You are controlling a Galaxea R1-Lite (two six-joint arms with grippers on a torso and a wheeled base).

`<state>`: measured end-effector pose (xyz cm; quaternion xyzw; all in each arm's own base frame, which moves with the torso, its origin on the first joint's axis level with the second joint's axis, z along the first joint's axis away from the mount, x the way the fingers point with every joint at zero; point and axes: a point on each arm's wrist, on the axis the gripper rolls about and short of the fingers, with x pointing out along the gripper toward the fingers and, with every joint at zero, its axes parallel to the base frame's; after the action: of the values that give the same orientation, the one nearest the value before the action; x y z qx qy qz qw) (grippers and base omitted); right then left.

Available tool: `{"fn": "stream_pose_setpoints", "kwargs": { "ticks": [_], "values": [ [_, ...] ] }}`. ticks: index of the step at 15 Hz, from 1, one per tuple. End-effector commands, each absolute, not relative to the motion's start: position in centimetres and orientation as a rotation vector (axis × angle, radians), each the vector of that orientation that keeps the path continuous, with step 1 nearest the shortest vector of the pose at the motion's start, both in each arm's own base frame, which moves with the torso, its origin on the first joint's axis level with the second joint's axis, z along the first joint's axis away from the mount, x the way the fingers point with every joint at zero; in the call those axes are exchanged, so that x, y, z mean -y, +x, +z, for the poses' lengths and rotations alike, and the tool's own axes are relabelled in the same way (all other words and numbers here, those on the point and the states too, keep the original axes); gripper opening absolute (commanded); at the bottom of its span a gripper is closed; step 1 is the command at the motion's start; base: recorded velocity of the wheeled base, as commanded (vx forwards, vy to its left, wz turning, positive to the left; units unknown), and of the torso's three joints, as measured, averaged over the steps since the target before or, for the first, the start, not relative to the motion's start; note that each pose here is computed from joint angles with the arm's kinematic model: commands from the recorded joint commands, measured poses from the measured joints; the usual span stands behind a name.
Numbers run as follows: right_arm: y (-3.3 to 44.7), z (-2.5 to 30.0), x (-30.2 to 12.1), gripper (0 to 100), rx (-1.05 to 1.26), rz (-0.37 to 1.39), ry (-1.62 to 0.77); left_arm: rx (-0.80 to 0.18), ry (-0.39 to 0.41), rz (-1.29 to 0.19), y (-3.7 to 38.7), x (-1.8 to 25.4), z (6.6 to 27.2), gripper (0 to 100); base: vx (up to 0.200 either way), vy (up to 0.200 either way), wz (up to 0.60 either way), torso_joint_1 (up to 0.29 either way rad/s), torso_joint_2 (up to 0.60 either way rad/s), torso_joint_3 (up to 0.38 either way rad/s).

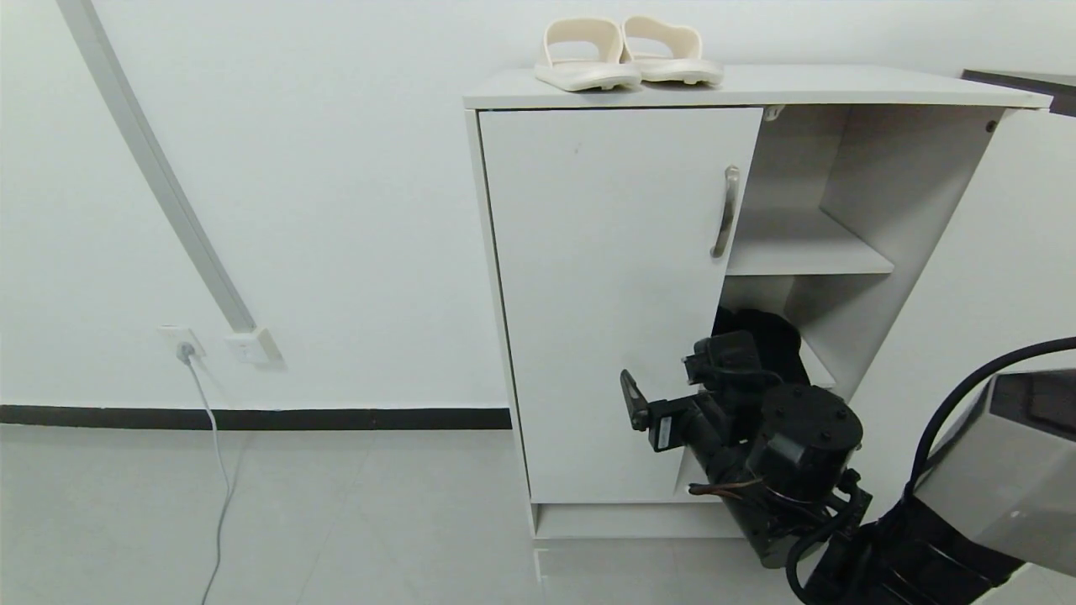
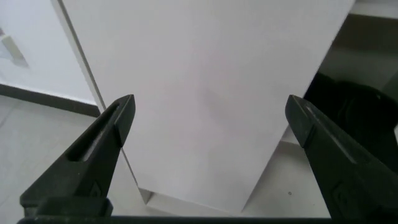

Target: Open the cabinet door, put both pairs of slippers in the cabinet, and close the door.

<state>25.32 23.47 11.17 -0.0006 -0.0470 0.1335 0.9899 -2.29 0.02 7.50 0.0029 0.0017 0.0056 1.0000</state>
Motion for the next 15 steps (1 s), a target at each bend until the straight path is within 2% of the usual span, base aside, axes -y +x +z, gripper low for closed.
{"fn": "stream_pose_setpoints", "kwargs": {
  "ticks": [1, 5, 10, 15],
  "values": [
    [25.48, 10.29, -23.63, 100, 0.081, 0.27, -0.02, -0.005, 0.006, 0.012, -2.28, -0.02, 7.5, 0, 0.0, 0.0, 0.0, 0.0, 0.0, 0.0],
    [25.48, 10.29, -23.63, 100, 0.082, 0.27, -0.023, -0.005, 0.006, 0.012, -2.28, -0.02, 7.5, 0, 0.0, 0.0, 0.0, 0.001, -0.07, -0.081],
    [25.48, 10.28, -23.63, 100, 0.081, 0.27, -0.027, -0.005, 0.006, 0.012, -2.28, -0.02, 7.5, 0, 0.0, 0.0, 0.0, 0.025, -0.38, -0.35],
    [25.47, 10.16, -23.63, 100, 0.076, 0.27, -0.03, -0.005, 0.006, 0.012, -2.28, -0.02, 7.5, 0, 0.0, 0.0, 0.0, 0.104, -0.46, -0.351]
  ]
}}
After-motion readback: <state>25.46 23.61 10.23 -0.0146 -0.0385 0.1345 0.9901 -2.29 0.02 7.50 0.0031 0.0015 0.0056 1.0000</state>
